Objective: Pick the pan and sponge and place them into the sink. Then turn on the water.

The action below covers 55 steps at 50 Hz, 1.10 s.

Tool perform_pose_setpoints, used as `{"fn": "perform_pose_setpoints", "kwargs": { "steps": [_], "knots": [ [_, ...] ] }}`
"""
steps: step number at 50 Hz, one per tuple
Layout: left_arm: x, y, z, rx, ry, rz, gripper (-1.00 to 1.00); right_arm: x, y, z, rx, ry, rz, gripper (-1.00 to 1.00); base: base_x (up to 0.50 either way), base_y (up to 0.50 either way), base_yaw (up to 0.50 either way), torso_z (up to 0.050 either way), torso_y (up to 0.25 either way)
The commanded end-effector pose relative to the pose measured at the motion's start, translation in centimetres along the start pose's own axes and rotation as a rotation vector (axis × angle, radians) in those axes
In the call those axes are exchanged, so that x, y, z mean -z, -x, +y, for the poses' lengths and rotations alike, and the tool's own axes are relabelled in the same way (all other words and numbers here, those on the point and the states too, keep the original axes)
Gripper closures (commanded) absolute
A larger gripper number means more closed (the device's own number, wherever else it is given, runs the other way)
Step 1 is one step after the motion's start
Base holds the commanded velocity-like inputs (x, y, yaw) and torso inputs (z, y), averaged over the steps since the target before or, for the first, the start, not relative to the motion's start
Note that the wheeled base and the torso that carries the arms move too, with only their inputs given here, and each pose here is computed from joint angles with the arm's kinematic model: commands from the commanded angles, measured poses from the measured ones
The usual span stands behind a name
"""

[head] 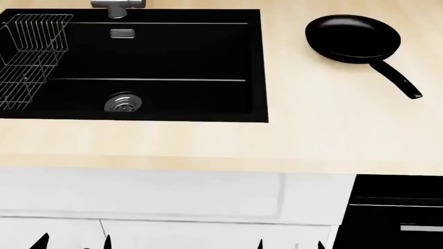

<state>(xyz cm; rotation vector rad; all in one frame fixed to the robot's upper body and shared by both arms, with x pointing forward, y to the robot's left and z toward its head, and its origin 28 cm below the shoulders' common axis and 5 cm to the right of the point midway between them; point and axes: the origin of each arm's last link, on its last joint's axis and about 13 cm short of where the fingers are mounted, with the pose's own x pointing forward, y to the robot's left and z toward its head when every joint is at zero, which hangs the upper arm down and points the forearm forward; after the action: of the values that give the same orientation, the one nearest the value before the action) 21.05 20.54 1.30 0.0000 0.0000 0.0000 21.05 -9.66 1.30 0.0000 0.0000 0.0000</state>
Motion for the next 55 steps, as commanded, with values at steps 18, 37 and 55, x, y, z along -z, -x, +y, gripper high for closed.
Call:
{"fn": "perform_pose_setpoints", "kwargs": {
  "steps": [18,37,55],
  "knots": [
    [0.2,0.2,0.2,0.015,-0.022,0.008,-1.00,0.2,0.1,0.0,0.002,0.030,0.015,-1.00,0.00,-0.06,0.00,0.000,0.000],
    [0.1,-0.3,-0.6,0.017,-0.024,0.007,-1.00,0.2,0.1,-0.1,0.003,0.032,0.013,-1.00,0.10,-0.45,0.00,0.000,0.000],
    [0.0,-0.1,-0.4,0.022,-0.025,0.003,-1.00,0.2,0.2,-0.1,0.010,0.046,0.005,-1.00,0.13,-0.26,0.00,0.000,0.000]
  ]
}}
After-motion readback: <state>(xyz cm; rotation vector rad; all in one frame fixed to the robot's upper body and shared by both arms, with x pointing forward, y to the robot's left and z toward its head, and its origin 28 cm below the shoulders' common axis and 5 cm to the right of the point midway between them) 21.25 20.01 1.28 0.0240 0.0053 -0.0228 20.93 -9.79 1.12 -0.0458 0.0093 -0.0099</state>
